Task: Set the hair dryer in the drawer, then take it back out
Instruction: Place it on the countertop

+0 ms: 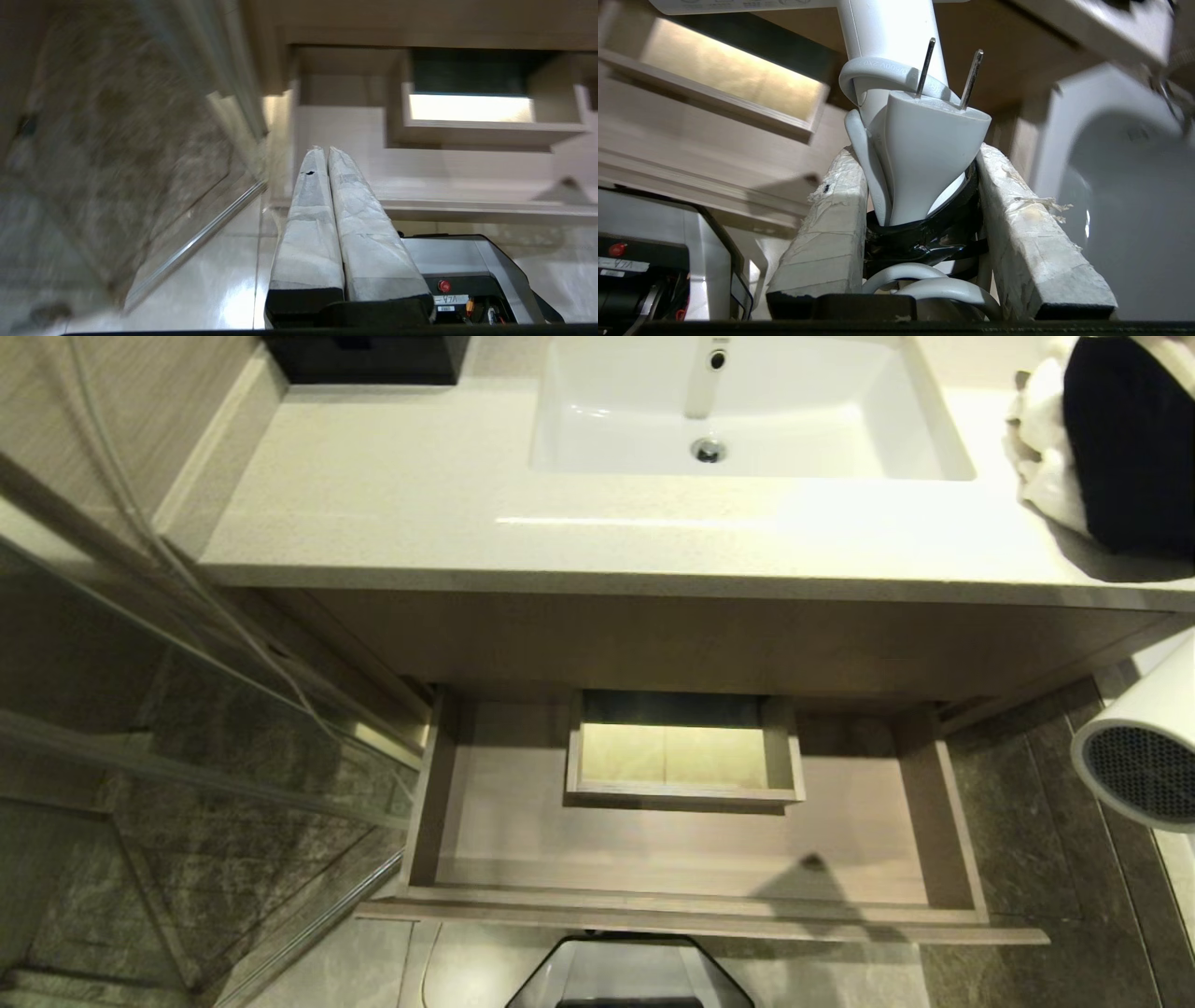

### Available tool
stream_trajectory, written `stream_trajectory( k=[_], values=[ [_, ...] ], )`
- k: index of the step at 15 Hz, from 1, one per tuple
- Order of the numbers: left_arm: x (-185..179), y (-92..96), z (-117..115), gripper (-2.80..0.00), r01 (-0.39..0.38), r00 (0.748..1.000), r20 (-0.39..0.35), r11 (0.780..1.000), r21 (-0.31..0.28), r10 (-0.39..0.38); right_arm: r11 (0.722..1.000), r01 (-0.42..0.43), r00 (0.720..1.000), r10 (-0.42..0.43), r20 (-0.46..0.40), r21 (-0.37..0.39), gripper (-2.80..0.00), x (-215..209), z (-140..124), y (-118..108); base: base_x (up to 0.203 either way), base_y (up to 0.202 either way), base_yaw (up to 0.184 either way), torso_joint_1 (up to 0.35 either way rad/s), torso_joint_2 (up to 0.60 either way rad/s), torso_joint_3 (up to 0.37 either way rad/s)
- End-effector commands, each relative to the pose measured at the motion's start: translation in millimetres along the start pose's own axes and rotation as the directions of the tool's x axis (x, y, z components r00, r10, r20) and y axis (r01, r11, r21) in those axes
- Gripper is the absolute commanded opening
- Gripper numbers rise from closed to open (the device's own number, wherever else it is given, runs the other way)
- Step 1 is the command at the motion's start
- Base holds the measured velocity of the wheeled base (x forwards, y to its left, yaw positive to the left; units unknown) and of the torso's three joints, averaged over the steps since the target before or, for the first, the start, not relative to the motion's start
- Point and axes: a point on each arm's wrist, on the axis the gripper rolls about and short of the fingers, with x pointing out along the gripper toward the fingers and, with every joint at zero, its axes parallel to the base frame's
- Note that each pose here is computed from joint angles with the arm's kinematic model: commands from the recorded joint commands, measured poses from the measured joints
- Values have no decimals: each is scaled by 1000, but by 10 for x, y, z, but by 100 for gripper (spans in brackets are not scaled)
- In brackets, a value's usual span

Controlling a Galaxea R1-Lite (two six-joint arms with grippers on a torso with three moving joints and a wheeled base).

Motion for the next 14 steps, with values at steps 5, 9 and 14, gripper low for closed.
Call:
stream_trajectory(
  k=[5,9,14],
  values=[
    [1,0,-5,-280,0,1000,-2,1000,0,0,1000,-3,1000,3,-2,-3,-280,-5,-3,3,2,-9,150,4,0,-2],
    [1,0,-5,-280,0,1000,-2,1000,0,0,1000,-7,1000,7,-3,-4,-280,-1,-7,5,0,0,0,0,0,0],
    [1,0,-5,-280,0,1000,-2,1000,0,0,999,-34,999,34,4,-7,-280,12,-5,8,0,0,0,0,0,0]
  ],
)
